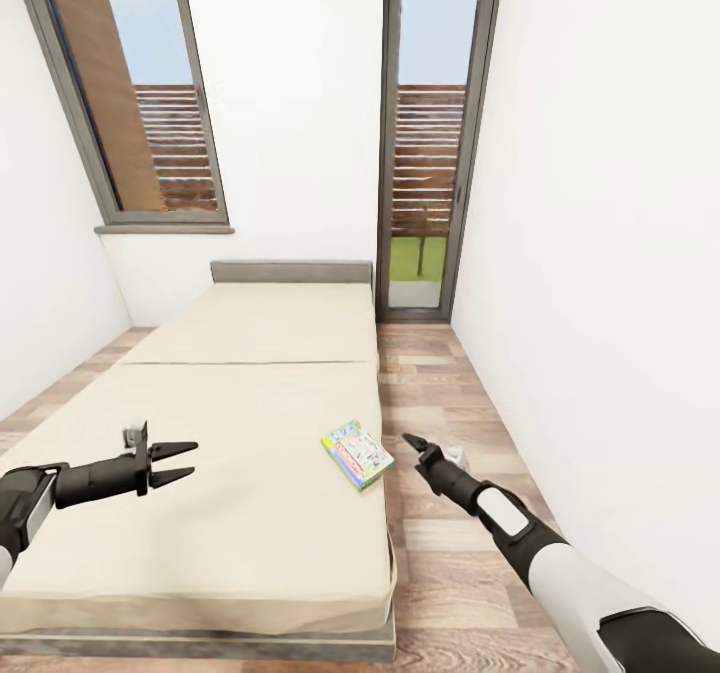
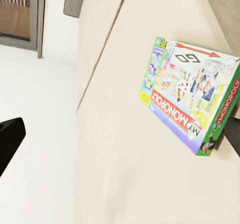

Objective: Put all the toys in the child's room - the three board games (two on the bed and one on the table), the two jigsaw puzzles on the table, and the tennis ball on the table - inside the toy box on the table in the child's room.

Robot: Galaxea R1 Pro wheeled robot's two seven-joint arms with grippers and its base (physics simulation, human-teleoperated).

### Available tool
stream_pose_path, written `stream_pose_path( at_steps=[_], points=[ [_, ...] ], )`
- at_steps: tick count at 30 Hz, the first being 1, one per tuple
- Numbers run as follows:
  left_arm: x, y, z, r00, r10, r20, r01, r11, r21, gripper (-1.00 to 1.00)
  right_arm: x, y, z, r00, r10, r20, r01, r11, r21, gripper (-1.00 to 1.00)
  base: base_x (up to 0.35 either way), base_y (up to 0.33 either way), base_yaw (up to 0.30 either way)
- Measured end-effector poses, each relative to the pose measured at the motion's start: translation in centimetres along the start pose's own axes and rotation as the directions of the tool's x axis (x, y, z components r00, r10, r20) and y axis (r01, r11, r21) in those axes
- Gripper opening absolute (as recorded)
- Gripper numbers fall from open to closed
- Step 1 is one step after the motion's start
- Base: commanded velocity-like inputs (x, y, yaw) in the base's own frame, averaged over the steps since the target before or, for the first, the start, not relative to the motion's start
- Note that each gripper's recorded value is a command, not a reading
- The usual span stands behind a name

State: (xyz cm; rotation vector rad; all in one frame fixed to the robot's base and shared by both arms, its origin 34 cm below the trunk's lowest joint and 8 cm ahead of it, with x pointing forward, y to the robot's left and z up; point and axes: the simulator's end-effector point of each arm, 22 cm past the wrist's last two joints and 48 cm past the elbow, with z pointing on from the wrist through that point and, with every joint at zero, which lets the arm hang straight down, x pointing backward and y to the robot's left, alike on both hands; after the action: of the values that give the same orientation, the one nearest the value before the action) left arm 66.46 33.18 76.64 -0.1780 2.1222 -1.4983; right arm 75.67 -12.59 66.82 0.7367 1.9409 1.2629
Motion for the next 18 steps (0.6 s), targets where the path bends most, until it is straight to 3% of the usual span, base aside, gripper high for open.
stream_pose_path(
  at_steps=[8, 15, 18],
  points=[
    [0.8, 1.1, 0.6, 1.000, -0.004, -0.001, 0.004, 1.000, 0.015, 1.00, 0.4, -3.2, -0.3, 0.998, 0.066, 0.020, -0.066, 0.998, 0.021, 1.00, 0.000, 0.000, 0.000],
    [1.5, 2.2, 0.8, 1.000, -0.003, 0.000, 0.003, 1.000, 0.019, 1.00, 1.2, -5.3, -0.3, 0.996, 0.081, 0.020, -0.082, 0.996, 0.032, 1.00, 0.000, 0.000, 0.000],
    [1.8, 2.7, 1.0, 1.000, -0.003, 0.000, 0.003, 1.000, 0.021, 1.00, 1.6, -5.4, -0.2, 0.996, 0.086, 0.019, -0.086, 0.996, 0.008, 1.00, 0.000, 0.000, 0.000]
  ],
)
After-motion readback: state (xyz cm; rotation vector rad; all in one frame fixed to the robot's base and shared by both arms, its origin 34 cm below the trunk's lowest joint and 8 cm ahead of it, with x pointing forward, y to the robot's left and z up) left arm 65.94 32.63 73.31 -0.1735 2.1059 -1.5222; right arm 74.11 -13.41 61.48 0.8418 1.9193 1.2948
